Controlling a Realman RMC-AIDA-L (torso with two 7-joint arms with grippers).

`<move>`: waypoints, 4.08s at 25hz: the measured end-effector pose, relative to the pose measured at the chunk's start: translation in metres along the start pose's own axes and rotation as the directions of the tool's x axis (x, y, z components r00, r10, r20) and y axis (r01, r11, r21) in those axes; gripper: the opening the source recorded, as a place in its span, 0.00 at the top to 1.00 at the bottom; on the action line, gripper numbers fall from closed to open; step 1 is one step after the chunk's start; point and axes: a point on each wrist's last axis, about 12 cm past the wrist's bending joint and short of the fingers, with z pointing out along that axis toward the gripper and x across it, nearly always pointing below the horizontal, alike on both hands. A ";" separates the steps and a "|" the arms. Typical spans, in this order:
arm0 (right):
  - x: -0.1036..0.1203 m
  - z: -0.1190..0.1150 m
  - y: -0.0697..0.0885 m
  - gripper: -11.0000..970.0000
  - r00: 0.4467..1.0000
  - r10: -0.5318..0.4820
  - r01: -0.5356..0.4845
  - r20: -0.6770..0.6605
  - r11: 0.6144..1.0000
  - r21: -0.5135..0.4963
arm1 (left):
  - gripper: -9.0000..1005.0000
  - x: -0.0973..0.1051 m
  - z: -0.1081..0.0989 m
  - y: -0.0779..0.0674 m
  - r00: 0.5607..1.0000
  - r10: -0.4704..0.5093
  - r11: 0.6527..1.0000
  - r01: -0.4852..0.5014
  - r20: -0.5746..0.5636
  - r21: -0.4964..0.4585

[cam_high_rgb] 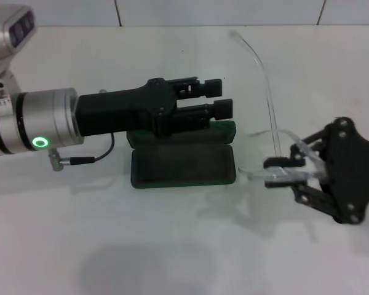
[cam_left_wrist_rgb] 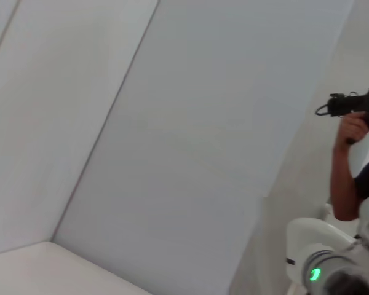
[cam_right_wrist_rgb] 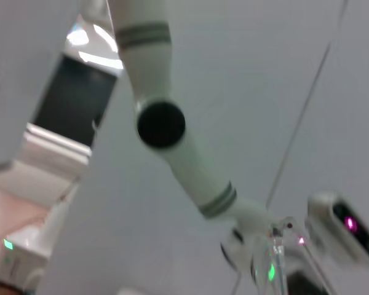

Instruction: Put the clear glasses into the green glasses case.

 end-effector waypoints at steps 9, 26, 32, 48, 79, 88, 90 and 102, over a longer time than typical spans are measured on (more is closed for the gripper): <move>-0.004 0.035 0.005 0.87 0.993 0.033 -0.011 0.116 0.982 -0.188 | 0.40 -0.004 0.006 0.002 0.999 0.035 0.999 -0.035 0.014 -0.002; 0.022 0.057 -0.025 0.87 0.934 0.357 -0.356 -0.009 0.929 -0.102 | 0.40 -0.001 0.007 -0.007 0.990 0.125 0.991 -0.128 0.069 0.029; 0.025 0.058 -0.028 0.87 0.924 0.381 -0.382 -0.025 0.921 -0.080 | 0.40 -0.001 0.007 -0.007 0.989 0.134 0.990 -0.136 0.070 0.029; 0.025 0.055 -0.030 0.87 0.919 0.392 -0.394 -0.034 0.917 -0.061 | 0.41 0.001 0.006 -0.007 0.988 0.137 0.990 -0.139 0.075 0.022; 0.046 0.136 -0.024 0.87 0.738 0.025 -0.021 -0.675 1.000 0.013 | 0.41 0.019 -0.099 0.000 0.932 0.256 0.872 -0.108 0.256 -0.477; 0.055 0.145 -0.019 0.87 0.705 -0.032 0.044 -0.709 0.999 -0.001 | 0.41 0.017 -0.097 0.002 0.934 0.252 0.875 -0.108 0.254 -0.472; 0.057 0.147 -0.018 0.87 0.696 -0.045 0.056 -0.716 0.998 -0.008 | 0.41 0.016 -0.097 0.002 0.934 0.253 0.875 -0.108 0.254 -0.472; 0.063 0.150 -0.015 0.87 0.664 -0.077 0.093 -0.744 0.995 -0.020 | 0.41 0.013 -0.095 0.004 0.932 0.259 0.877 -0.117 0.253 -0.466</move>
